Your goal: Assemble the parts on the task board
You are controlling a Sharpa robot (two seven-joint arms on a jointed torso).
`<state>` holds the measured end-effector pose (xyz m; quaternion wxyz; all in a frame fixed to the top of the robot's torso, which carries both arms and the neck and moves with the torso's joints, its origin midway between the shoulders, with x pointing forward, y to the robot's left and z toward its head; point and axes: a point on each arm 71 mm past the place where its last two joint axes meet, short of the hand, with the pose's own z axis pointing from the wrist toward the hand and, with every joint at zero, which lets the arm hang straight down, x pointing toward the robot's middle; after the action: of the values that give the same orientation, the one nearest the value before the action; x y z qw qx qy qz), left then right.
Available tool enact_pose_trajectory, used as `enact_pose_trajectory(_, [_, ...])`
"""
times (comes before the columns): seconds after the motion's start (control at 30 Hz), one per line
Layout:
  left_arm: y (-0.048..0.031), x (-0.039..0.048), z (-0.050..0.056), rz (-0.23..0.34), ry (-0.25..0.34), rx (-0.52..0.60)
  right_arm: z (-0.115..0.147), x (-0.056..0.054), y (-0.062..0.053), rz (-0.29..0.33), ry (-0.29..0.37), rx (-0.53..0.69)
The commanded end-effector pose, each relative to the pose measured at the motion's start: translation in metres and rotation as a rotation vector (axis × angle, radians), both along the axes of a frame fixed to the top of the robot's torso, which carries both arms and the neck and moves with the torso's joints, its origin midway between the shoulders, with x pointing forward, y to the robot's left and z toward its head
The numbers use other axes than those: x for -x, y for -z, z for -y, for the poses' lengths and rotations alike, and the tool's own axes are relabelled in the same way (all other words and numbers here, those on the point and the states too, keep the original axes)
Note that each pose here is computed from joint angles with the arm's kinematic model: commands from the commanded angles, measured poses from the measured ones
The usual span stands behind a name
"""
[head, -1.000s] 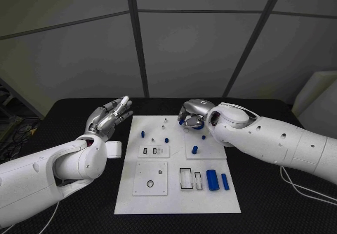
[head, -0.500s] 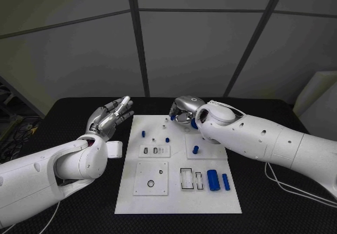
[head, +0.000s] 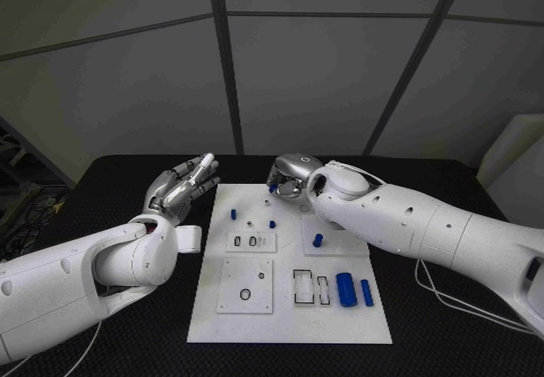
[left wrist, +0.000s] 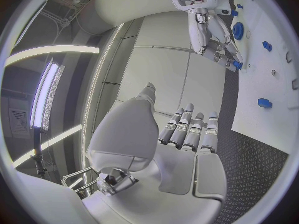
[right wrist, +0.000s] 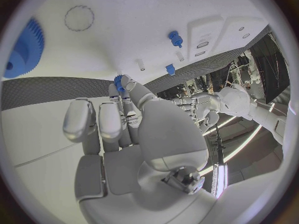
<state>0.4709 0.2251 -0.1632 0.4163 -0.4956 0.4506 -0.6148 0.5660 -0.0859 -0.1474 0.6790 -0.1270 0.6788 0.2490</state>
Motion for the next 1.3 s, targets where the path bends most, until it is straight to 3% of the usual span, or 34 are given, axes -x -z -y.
enact_pose_trajectory(0.03, [-0.0024,-0.0001,0.001,0.014,0.012,0.005,-0.003,-0.001,-0.001,-0.001,-0.014,0.003])
enact_pose_trajectory(0.87, [-0.0078,-0.0017,0.0,0.024,0.01,0.004,-0.005,-0.007,0.004,-0.024,0.003,0.024])
enact_pose_trajectory(1.1, [-0.0082,-0.0022,-0.003,0.023,0.007,0.002,0.004,0.0,-0.004,0.02,-0.001,-0.026])
enact_pose_trajectory(1.3, [-0.0079,-0.0029,-0.007,0.023,-0.001,-0.002,0.036,0.011,-0.011,0.013,0.024,-0.081])
